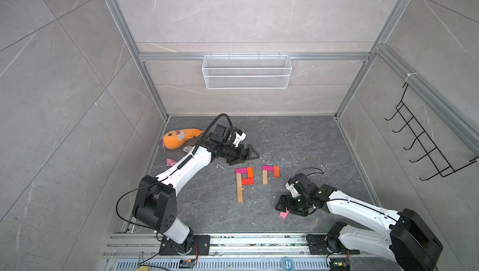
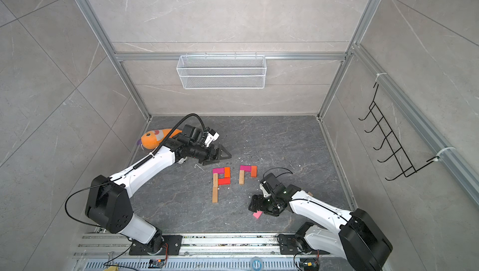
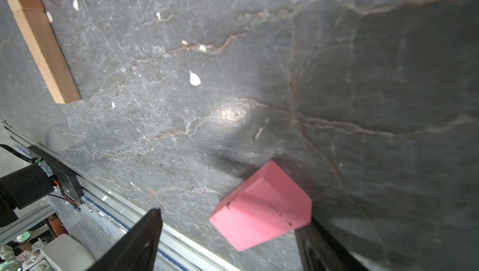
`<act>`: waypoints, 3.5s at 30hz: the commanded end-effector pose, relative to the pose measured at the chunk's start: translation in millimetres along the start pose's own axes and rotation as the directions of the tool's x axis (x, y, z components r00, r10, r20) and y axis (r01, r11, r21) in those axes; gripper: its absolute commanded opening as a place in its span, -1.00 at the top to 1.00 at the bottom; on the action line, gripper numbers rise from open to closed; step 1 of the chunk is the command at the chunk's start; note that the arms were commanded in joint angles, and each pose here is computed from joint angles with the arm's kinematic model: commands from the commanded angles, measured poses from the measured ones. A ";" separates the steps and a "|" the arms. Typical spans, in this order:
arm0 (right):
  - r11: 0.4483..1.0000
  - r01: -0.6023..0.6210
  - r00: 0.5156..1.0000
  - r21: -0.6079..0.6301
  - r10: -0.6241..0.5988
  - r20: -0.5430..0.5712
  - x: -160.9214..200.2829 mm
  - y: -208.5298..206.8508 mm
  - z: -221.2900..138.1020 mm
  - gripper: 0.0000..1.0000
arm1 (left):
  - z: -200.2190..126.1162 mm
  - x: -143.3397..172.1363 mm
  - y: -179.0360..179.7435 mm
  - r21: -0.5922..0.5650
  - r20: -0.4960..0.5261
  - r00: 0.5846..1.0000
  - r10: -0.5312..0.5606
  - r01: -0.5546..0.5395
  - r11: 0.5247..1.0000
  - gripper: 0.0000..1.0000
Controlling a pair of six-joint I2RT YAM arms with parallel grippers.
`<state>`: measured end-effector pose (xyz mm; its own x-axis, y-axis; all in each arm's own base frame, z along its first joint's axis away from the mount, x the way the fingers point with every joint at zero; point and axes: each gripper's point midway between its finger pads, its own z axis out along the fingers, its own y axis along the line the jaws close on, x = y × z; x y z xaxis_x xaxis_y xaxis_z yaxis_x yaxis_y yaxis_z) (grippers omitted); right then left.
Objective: Assemble the letter p with building blocks
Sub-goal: Move the building block to the center of the board, then assemble the building block at the center of the board.
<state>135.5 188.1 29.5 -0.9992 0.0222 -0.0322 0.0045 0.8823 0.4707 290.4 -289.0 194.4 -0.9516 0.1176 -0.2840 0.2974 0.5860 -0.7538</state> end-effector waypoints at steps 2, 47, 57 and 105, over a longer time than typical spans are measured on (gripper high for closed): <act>0.984 -0.062 0.995 0.167 0.075 -0.073 29.0 -38.3 8.4 -0.58 | -4.0 -5.2 -9.3 0.011 0.014 0.999 0.032 -0.032 0.999 -0.99; 0.889 0.423 0.906 0.177 -0.420 -0.057 -45.1 59.6 22.6 -0.65 | -66.1 36.8 20.6 -0.058 0.183 0.983 0.025 -0.014 0.998 -0.99; 0.886 0.437 0.900 0.157 -0.432 -0.068 -37.6 64.4 38.9 -0.62 | -78.6 49.2 44.6 -0.079 0.200 0.979 -0.038 0.055 0.995 -0.99; 0.832 0.465 0.874 0.301 -0.487 -0.004 -49.4 44.7 41.3 -0.63 | -69.4 52.5 63.9 -0.094 0.155 0.984 -0.084 0.100 0.991 -0.99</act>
<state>181.9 247.6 20.1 -0.8861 -0.3871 -0.2549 -0.4318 0.8894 0.1502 256.2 -188.3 173.0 -0.9481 -0.0787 -0.3082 0.1746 0.6812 -0.7110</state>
